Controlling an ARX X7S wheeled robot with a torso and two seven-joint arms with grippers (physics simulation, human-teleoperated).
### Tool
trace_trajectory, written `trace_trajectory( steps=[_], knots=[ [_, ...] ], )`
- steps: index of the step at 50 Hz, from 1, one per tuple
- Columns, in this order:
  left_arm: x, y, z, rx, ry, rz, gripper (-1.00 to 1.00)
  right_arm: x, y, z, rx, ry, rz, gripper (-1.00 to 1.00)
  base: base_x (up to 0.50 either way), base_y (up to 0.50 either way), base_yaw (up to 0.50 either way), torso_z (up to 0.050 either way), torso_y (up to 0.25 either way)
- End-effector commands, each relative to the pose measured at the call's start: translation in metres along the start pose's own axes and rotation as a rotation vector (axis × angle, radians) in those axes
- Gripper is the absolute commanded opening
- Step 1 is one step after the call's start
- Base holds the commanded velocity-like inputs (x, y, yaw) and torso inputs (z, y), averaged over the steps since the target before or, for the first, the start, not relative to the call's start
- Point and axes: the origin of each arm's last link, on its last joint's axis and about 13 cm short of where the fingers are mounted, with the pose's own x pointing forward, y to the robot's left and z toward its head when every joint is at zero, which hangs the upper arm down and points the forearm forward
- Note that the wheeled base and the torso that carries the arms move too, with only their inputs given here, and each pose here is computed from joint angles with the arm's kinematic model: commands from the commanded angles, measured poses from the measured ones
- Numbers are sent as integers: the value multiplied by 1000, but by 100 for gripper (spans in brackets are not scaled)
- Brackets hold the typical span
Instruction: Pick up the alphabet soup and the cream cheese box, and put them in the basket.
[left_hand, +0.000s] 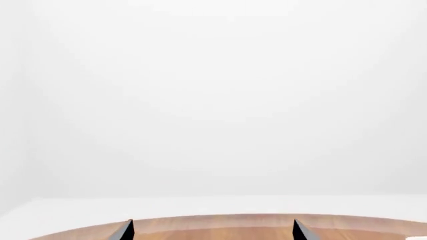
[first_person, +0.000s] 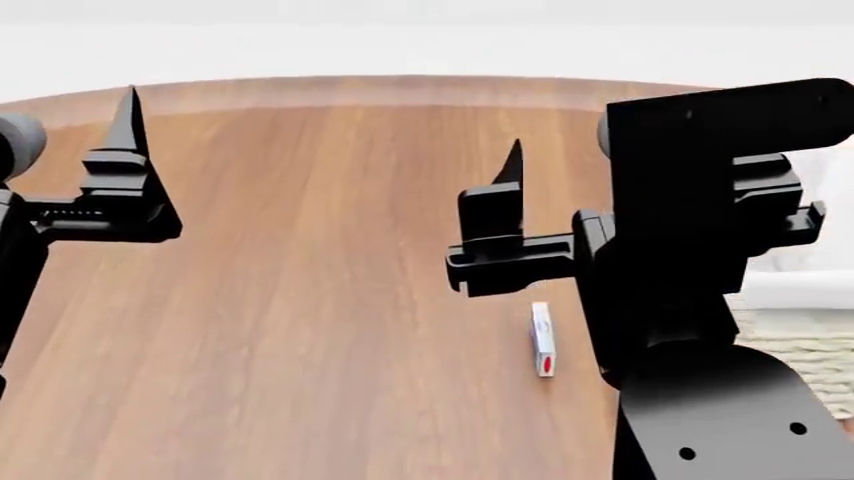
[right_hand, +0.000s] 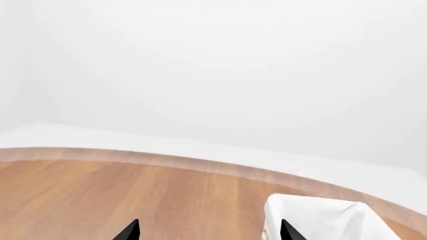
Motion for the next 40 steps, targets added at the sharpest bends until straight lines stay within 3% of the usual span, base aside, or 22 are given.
trace_trajectory(
  steps=[1, 17, 23, 27, 34, 36, 40],
  knots=[
    [0, 0, 1, 1, -2, -2, 100, 0, 1, -1, -3, 2, 5, 100, 500, 0, 0, 0, 0],
    [0, 0, -1, 8, -2, -2, 100, 1, 2, -2, -9, 15, 13, 100, 500, 0, 0, 0, 1],
    [0, 0, -1, 10, -3, -2, 100, 2, 0, 0, 0, 17, -8, 100, 0, 0, 0, 0, 2],
    [1, 1, 0, 8, -5, 2, 100, 3, 0, 1, 27, 65, 40, 100, 0, 0, 0, 0, 0],
    [2, 2, 1, 14, -7, 4, 100, -1, -6, 5, 106, 217, 3, 100, 0, 0, 0, 0, 0],
    [3, 3, 0, 14, -4, 4, 100, -7, -4, 6, 137, 252, 86, 100, 0, 0, 0, 0, 0],
    [3, 4, 0, 12, 2, -1, 100, -17, -2, 6, 154, 373, 135, 100, 0, 0, 0, 0, 0]
  ],
)
